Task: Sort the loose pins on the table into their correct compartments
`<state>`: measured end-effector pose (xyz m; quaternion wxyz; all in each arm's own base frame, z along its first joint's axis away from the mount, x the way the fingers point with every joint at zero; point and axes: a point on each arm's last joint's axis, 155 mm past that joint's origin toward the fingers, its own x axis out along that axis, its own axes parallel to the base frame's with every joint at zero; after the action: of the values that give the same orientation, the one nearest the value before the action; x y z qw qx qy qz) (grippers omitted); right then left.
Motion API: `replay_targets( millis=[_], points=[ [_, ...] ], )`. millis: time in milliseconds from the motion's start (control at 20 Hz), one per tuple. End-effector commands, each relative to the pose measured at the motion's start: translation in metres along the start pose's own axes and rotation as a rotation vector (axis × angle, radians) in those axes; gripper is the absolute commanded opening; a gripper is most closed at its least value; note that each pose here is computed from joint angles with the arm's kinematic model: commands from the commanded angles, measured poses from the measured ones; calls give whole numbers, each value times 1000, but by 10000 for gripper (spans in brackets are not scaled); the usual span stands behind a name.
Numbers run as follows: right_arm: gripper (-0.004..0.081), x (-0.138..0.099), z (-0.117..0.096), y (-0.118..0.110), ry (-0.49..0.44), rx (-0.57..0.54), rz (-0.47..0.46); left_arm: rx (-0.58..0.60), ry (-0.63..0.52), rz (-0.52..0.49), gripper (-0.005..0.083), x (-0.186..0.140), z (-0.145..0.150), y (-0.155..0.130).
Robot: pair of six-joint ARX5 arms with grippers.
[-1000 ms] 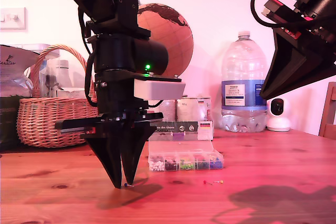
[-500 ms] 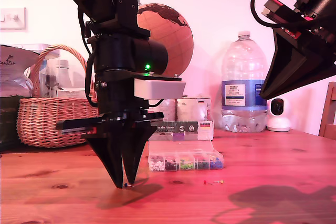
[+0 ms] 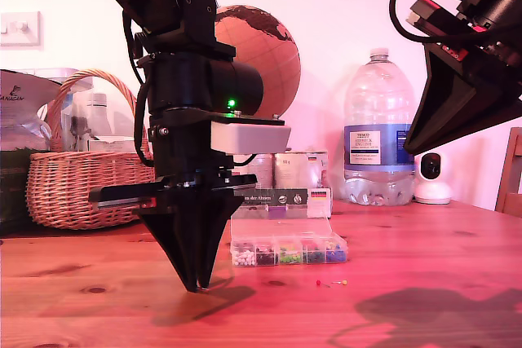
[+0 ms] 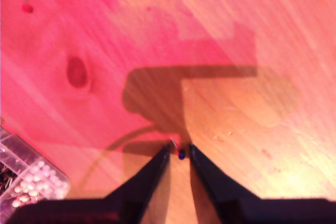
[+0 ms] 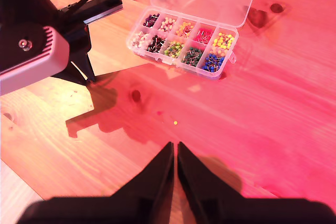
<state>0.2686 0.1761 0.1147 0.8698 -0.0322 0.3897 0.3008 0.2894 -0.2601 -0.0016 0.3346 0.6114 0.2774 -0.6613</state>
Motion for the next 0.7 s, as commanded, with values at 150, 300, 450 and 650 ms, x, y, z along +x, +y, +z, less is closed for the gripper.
replay_targets(
  millis=[150,300,450,650],
  points=[
    [-12,-3,10,1,-26,-6,3,3,4,-73,57,22,0,-17],
    [-12,-3,10,1,-26,-6,3,3,4,-73,56,22,0,-17],
    [-12,-3,10,1,-26,-5,3,2,20,-71,40,22,-3,-17],
    [-12,-3,10,1,-26,-5,3,2,30,-71,3,21,-5,-17]
  ],
)
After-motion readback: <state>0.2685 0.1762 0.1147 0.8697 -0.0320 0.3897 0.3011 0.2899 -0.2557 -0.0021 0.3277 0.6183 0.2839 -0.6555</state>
